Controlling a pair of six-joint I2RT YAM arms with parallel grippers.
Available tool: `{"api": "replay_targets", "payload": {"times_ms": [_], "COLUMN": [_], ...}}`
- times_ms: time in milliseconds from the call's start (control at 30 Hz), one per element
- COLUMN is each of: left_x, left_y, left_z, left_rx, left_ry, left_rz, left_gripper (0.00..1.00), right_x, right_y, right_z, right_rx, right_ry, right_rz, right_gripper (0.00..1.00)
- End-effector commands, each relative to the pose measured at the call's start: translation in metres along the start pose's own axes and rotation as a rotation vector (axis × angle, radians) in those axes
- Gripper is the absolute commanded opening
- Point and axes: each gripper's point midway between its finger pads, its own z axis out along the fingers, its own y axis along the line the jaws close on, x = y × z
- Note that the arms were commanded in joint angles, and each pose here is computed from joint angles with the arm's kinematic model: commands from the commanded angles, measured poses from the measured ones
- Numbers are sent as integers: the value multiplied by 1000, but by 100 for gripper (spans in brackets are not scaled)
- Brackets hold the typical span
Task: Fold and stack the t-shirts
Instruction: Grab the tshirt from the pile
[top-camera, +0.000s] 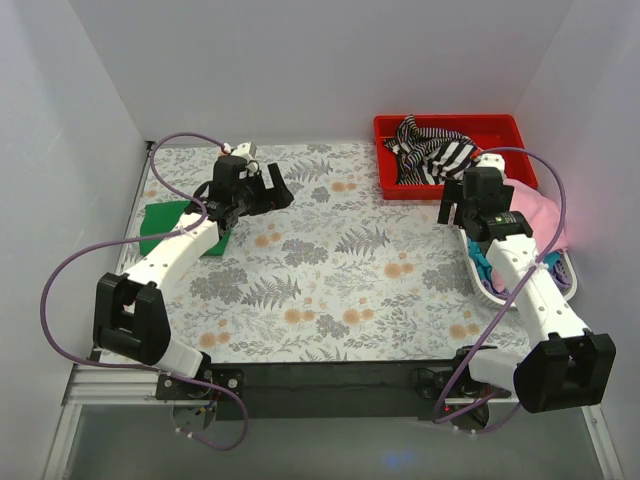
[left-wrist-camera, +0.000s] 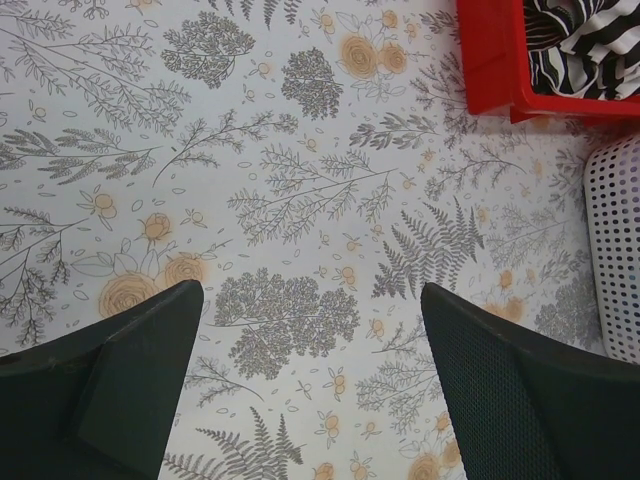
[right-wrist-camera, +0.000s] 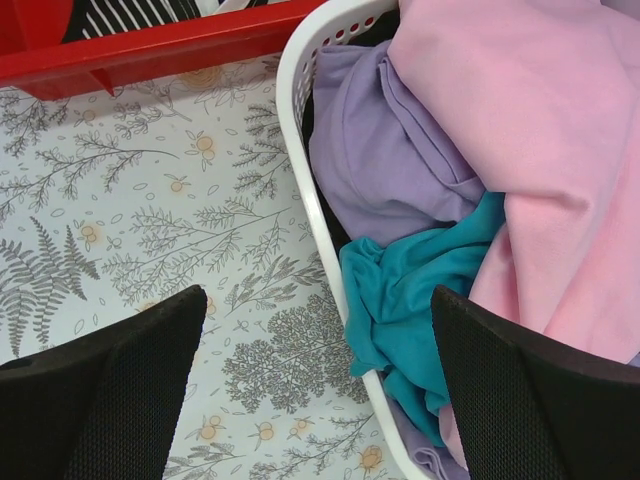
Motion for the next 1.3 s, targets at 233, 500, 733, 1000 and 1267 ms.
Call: {"api": "replay_targets", "payload": {"times_ms": [233,500,733,1000,1267], "left_x": [-17,-6,-1,13,12], "left_y": [-17,-19,-12,-14,-25], "left_z": [-20,-18,-17,-6,-2], "left_rx": [79,102,79,103,153], "left_ry": [-103,-64,-60,7,39], "left_rz": [28,17,21,2,4], "left_gripper": [90,90,90,90,90], "right_x": [-19,-26,-12,21,34], "right_y": [-19,-83,-134,-142,-145], "right_z": [3,6,9,38,48], "right_rx": [96,332,503,513,512], "right_ry": [-47,-39,10,142,184], "right_rz": [-35,70,173,192,219], "right_gripper": [98,96,91,82,64]}}
